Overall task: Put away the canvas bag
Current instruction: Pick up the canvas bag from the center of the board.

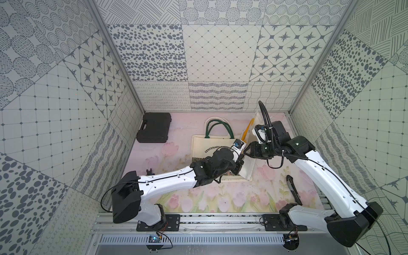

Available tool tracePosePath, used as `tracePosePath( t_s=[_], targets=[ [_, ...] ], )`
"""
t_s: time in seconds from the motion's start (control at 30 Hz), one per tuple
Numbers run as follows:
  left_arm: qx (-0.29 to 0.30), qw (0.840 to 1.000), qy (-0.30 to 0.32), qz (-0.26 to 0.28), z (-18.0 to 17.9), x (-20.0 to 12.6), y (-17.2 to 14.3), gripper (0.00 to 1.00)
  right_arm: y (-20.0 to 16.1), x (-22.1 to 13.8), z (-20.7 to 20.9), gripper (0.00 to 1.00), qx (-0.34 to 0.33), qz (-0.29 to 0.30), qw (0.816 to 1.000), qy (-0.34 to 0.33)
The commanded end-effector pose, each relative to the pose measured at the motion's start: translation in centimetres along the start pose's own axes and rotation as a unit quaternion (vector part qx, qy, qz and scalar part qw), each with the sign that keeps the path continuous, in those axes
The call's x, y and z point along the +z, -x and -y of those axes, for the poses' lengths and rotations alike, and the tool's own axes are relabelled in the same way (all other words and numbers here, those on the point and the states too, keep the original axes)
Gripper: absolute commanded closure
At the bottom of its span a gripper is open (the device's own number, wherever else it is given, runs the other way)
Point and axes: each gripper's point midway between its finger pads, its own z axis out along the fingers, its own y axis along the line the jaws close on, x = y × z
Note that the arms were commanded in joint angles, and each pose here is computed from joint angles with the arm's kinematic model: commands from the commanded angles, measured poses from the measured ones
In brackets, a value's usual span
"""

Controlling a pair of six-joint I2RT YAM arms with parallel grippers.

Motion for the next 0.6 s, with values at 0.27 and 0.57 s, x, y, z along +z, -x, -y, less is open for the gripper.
tracePosePath(
  t_s=[0.27, 0.57],
  targets=[
    [-0.020, 0.999, -0.039, 0.025, 1.7, 0.6, 1.2, 0.99, 1.7, -0.2, -0.3, 0.59, -0.005, 0.028, 0.999, -0.031],
    [-0.018, 0.999, -0.040, 0.032, 1.8, 0.2, 2.2, 0.99, 1.7, 1.1, 0.3, 0.88, -0.008, 0.023, 0.997, -0.073]
  ],
)
